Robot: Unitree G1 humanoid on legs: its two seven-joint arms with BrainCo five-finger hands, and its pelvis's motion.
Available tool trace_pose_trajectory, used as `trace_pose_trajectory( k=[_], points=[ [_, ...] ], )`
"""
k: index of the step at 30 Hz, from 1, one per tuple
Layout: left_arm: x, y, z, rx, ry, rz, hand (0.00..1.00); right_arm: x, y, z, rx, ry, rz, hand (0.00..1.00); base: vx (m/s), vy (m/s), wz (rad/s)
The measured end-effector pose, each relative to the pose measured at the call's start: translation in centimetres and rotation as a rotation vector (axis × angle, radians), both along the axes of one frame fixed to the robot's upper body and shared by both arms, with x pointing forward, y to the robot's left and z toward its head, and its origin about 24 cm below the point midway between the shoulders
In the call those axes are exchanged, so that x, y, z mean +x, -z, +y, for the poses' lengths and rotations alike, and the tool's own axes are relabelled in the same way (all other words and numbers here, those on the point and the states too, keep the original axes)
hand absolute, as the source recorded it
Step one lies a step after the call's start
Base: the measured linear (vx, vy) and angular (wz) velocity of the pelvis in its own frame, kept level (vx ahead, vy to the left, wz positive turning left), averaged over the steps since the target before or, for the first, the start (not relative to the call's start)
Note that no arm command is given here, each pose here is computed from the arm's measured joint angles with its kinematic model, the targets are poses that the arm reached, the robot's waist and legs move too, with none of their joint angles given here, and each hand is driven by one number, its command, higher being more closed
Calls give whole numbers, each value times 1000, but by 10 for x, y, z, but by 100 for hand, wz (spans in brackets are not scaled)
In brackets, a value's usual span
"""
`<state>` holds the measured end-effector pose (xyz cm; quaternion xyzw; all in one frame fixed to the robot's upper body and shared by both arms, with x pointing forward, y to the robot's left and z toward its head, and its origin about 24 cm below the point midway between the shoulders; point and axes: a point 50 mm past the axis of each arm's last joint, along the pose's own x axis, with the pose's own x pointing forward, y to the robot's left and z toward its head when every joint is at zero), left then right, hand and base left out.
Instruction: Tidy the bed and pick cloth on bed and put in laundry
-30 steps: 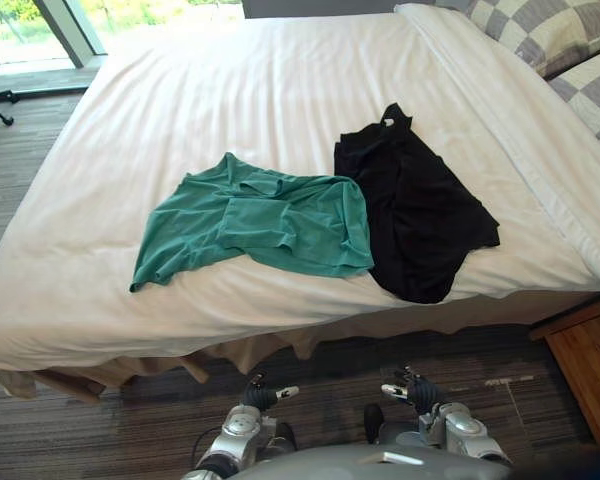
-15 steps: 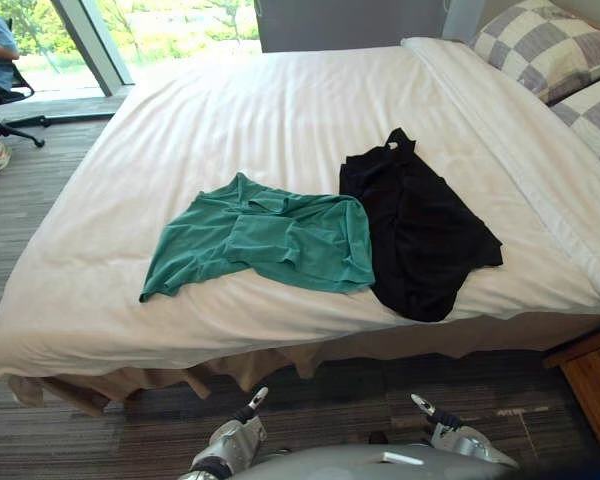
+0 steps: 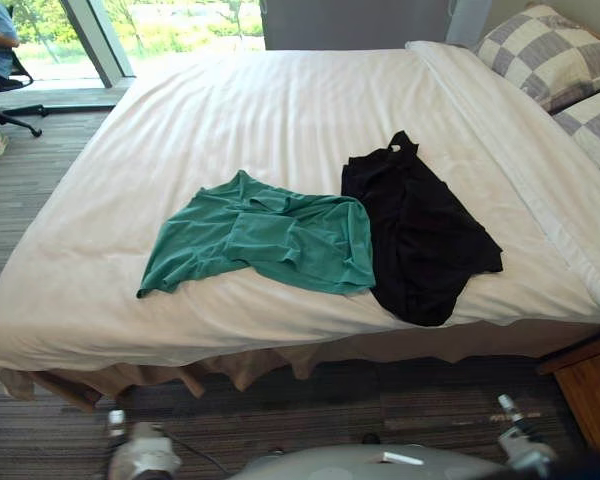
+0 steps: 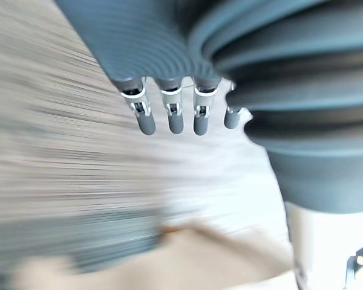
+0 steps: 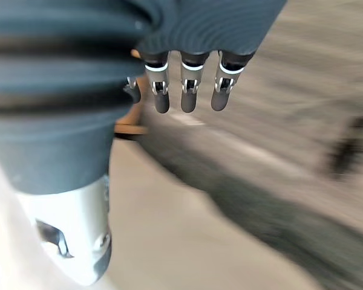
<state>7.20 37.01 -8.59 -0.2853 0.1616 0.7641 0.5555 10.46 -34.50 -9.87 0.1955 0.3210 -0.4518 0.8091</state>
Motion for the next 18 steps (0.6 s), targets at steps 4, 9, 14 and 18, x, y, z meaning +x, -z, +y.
trace_pose_trajectory(
  k=[4, 9, 14, 18],
  points=[
    [23, -47, 34, 239, 51, 14, 0, 38, -45, -23, -210, -205, -91, 0, 30, -8, 0],
    [88, -131, 48, 641, 337, -14, 0, 95, -97, -11, -417, -503, -226, 0, 6, -2, -2],
    [138, -164, 25, 840, 677, -10, 0, 131, -131, 10, -518, -709, -321, 0, -14, 0, -3],
    [174, -161, -12, 847, 1010, -15, 0, 151, -142, 30, -521, -802, -379, 0, -50, -13, -5]
  ],
)
